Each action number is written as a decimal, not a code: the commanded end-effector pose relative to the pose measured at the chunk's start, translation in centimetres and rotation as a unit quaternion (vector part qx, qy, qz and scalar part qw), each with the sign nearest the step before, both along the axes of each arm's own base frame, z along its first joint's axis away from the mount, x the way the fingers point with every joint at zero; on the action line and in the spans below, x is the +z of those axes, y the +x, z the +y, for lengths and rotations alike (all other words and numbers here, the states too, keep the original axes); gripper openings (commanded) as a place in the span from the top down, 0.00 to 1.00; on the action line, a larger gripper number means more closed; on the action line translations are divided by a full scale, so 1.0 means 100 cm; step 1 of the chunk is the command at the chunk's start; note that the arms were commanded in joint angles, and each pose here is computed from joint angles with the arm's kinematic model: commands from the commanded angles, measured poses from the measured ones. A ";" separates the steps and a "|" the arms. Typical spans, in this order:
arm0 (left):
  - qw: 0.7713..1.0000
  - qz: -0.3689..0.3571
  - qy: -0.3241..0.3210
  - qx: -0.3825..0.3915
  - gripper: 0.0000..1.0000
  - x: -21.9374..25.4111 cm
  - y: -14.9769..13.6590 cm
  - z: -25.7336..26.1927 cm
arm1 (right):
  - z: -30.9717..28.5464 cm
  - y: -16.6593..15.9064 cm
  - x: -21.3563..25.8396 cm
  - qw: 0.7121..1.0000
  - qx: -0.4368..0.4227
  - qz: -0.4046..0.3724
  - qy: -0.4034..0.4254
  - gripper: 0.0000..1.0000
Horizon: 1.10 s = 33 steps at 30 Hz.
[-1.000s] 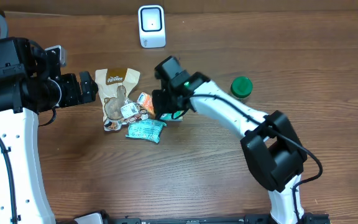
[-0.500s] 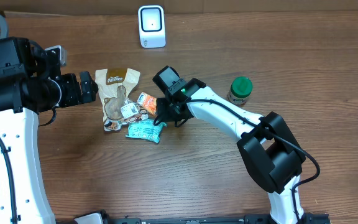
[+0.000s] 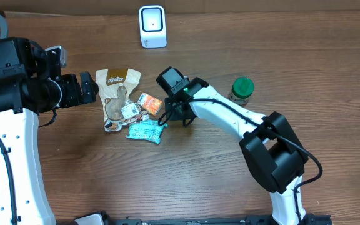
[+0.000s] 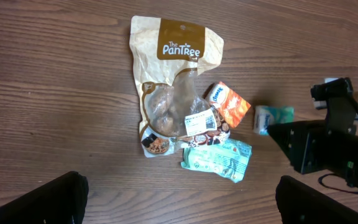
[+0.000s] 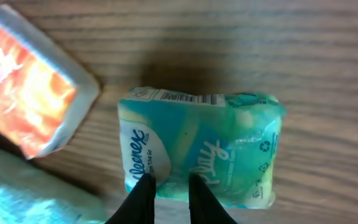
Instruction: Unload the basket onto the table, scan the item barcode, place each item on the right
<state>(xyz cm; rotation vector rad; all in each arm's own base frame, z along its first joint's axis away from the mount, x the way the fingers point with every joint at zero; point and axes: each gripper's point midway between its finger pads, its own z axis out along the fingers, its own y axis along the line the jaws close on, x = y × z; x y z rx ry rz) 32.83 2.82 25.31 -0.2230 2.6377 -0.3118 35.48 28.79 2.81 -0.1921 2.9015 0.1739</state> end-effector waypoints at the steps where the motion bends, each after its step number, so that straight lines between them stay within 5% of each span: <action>1: 1.000 -0.004 -0.007 -0.003 0.00 0.002 0.001 -0.004 | -0.020 0.012 0.003 0.995 0.088 -0.025 -0.040 0.83; 9: 1.000 -0.003 -0.008 -0.003 0.00 0.002 0.001 -0.004 | -0.015 0.029 0.052 0.989 0.146 -0.039 0.012 0.89; 14: 1.000 -0.003 -0.008 -0.003 0.01 0.002 0.001 -0.004 | -0.039 0.061 0.077 0.997 0.006 -0.064 0.031 0.89; 21: 1.000 -0.003 -0.008 -0.003 0.00 0.002 0.001 -0.004 | -0.073 0.070 0.038 0.995 -0.093 -0.013 0.016 0.94; 29: 1.000 -0.003 -0.008 -0.003 0.01 0.002 0.001 -0.004 | -0.073 0.067 -0.007 0.996 -0.083 0.023 -0.004 0.93; 33: 1.000 -0.003 -0.008 -0.003 0.00 0.002 0.001 -0.004 | -0.043 0.063 -0.008 0.998 0.038 0.026 0.047 0.93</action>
